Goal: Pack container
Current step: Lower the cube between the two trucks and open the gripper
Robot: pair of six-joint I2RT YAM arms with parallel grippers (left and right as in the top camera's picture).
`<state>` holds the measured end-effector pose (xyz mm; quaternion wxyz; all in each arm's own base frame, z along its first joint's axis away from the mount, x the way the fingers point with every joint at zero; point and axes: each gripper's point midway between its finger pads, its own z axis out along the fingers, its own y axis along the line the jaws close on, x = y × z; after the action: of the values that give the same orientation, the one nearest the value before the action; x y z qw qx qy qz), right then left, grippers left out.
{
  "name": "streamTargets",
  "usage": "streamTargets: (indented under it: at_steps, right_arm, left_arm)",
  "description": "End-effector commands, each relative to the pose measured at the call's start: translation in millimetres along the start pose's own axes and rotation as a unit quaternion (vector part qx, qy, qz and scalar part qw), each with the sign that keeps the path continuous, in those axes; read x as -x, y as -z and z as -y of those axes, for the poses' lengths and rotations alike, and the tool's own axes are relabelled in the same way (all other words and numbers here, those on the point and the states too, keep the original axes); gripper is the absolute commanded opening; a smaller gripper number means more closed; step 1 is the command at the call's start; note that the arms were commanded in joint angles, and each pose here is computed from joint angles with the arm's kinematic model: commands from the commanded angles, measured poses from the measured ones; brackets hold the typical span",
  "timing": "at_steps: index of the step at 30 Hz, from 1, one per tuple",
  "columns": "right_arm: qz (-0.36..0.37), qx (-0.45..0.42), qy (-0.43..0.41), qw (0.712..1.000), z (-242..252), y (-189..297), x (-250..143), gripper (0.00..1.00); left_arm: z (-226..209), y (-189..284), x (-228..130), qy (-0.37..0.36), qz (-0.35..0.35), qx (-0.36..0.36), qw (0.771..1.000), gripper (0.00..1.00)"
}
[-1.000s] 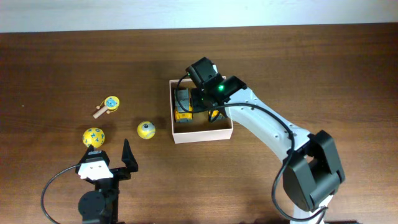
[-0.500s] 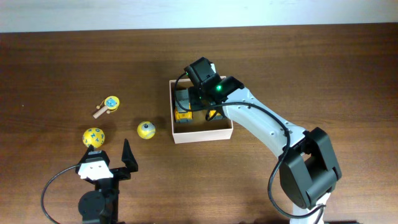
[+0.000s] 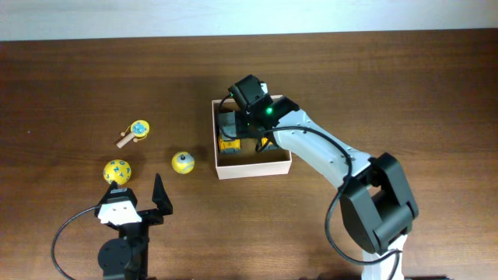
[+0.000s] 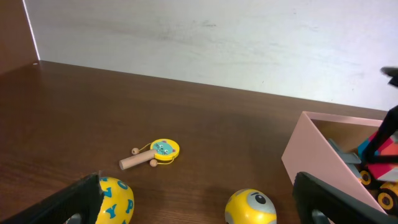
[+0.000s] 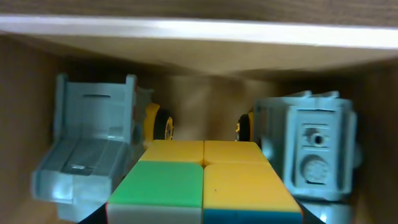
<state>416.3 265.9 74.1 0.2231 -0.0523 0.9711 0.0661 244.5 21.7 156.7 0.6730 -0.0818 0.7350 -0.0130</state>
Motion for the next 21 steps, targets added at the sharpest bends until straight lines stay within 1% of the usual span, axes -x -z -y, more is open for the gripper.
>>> streamTargets:
  at_steps: [1,13,15,17,19,21]
  right_arm:
    - [0.010,-0.001,0.001,1.000,-8.8,-2.3,3.7,0.49]
    - [0.020,0.004,-0.001,1.000,-11.9,-4.2,8.5,0.50]
    - [0.022,0.005,-0.001,1.000,-12.3,-4.1,9.5,0.64]
    - [0.023,0.006,-0.001,1.000,-12.6,-4.1,9.9,0.72]
    - [0.023,0.006,-0.001,1.000,-12.3,-4.2,10.1,0.76]
    - [0.024,0.006,-0.001,1.000,-12.3,-4.1,10.3,0.77]
  left_arm:
    - [0.5,-0.6,-2.7,-0.008,-0.003,-0.004,1.000,0.99]
    - [0.5,-0.6,-2.7,-0.008,-0.003,-0.004,1.000,0.99]
    - [0.5,-0.6,-2.7,-0.008,-0.003,-0.004,1.000,0.99]
    - [0.5,-0.6,-2.7,-0.008,-0.003,-0.004,1.000,0.99]
    - [0.5,-0.6,-2.7,-0.008,-0.003,-0.004,1.000,0.99]
    - [0.5,-0.6,-2.7,-0.008,-0.003,-0.004,1.000,0.99]
